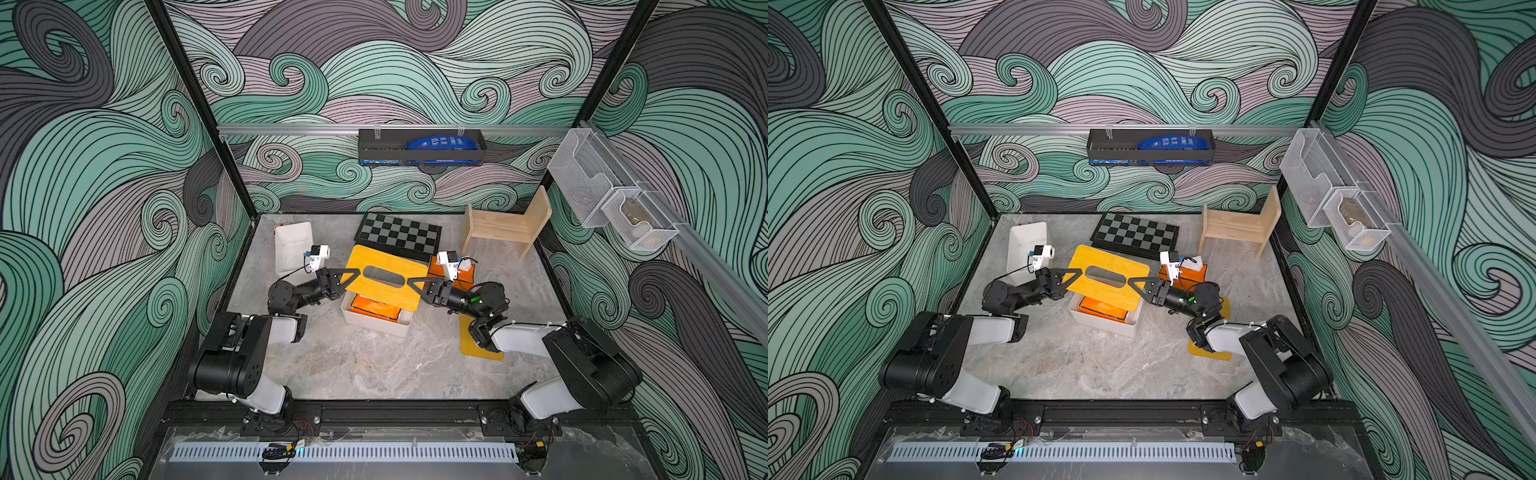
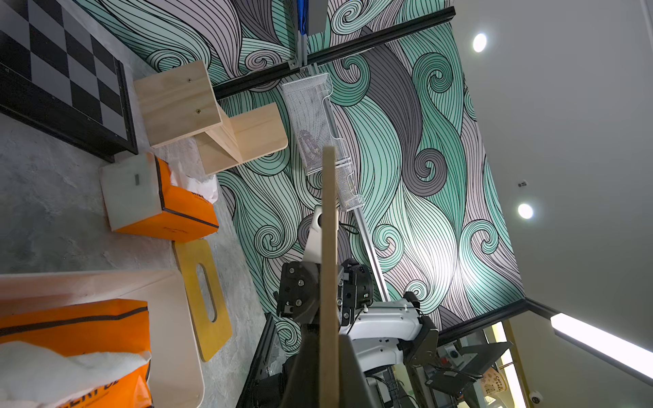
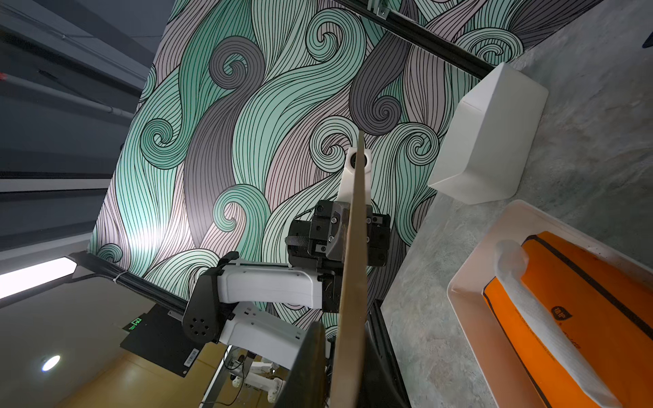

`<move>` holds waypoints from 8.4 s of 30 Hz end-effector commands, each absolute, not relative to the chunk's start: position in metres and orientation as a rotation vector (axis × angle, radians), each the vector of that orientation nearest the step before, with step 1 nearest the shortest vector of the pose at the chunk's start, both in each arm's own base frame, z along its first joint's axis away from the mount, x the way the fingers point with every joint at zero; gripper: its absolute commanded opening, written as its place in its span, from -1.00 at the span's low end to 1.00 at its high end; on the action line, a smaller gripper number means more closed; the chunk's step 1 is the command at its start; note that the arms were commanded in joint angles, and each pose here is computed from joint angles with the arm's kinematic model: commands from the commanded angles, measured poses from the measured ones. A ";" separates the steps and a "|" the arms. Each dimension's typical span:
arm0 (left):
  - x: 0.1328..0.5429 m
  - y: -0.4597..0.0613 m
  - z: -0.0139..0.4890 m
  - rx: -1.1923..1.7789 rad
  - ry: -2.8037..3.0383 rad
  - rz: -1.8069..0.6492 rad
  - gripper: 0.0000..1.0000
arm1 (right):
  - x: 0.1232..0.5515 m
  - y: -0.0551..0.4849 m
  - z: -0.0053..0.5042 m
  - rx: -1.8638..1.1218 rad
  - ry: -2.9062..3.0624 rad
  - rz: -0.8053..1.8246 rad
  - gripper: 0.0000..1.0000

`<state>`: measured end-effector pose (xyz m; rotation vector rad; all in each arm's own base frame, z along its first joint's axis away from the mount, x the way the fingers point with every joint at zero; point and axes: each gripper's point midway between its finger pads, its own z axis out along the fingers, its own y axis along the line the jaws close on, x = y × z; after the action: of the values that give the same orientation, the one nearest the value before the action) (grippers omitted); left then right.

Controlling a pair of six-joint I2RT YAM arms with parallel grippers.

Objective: Put the tissue paper into the tissue box
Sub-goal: Pick up the box lid from the center of the board, then close the box lid on the tissue box.

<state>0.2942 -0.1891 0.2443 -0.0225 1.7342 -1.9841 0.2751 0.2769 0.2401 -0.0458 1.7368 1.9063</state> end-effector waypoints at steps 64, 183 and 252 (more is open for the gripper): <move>0.326 -0.129 0.209 0.184 2.090 -0.761 0.97 | 0.297 0.275 0.148 0.269 2.163 1.985 -1.00; 0.324 -0.169 0.105 0.321 2.620 -0.470 0.48 | 0.303 0.292 0.120 0.334 2.164 1.956 -1.00; 0.326 -0.156 0.094 0.298 2.652 -0.326 -0.59 | 0.308 0.266 0.149 0.308 2.131 1.908 -0.09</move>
<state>0.3317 -0.1647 0.0988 0.2659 2.6154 -0.4062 0.3041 0.2735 0.1293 0.3829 2.2001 1.9214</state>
